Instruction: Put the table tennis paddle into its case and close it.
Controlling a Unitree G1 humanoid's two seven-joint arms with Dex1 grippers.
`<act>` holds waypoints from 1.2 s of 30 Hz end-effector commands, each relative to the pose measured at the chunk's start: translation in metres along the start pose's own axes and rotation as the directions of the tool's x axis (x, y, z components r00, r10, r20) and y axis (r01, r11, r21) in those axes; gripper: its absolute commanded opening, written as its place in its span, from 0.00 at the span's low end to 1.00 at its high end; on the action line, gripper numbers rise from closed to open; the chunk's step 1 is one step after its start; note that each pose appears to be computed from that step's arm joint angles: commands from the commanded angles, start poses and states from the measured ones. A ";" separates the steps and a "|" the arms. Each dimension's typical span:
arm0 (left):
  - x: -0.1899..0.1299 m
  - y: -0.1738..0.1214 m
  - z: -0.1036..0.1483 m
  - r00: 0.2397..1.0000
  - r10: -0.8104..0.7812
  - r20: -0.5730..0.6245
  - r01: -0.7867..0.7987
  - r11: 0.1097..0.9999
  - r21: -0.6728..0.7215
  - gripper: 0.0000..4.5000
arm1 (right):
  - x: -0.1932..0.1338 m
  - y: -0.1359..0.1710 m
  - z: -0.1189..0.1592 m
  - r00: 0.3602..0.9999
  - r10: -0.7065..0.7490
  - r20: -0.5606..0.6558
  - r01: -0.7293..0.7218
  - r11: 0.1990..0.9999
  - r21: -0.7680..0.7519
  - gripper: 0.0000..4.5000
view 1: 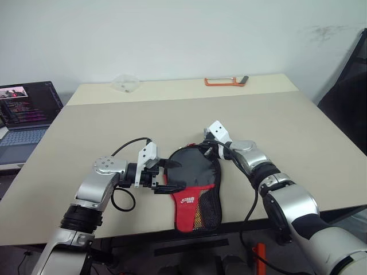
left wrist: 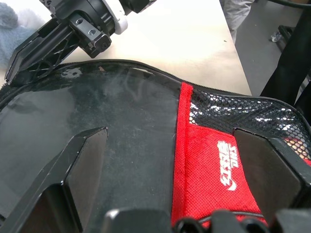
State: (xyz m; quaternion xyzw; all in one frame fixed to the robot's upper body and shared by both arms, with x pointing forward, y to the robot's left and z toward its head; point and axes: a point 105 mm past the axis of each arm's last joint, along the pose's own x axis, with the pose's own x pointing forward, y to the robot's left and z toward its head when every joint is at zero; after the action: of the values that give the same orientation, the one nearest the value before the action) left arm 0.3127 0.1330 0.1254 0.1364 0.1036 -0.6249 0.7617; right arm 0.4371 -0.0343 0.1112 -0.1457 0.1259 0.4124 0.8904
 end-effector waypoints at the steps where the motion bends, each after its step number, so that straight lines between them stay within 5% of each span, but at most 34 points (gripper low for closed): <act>1: -0.001 0.001 0.005 1.000 0.006 0.005 -0.007 1.000 0.029 1.00 | -0.002 -0.004 0.022 0.998 -0.007 0.066 0.009 0.999 -0.031 0.00; 22: 0.001 0.001 0.004 1.000 0.012 0.006 -0.012 1.000 0.029 1.00 | -0.004 -0.015 0.041 0.989 -0.079 0.128 0.081 0.997 -0.013 0.00; 31: 0.003 -0.001 0.004 1.000 0.004 0.006 -0.004 1.000 0.027 1.00 | 0.005 0.008 0.013 0.999 0.033 0.026 -0.032 0.999 -0.042 0.00; 36: 0.005 -0.001 0.003 1.000 0.000 0.008 0.000 1.000 0.026 1.00 | 0.004 0.005 0.015 0.999 0.015 0.033 -0.014 0.999 -0.031 0.29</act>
State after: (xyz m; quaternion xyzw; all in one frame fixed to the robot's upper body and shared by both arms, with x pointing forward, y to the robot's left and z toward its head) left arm 0.3140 0.1306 0.1222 0.1351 0.1052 -0.6217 0.7643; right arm 0.4337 -0.0273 0.1059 -0.1536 0.1327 0.4216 0.8838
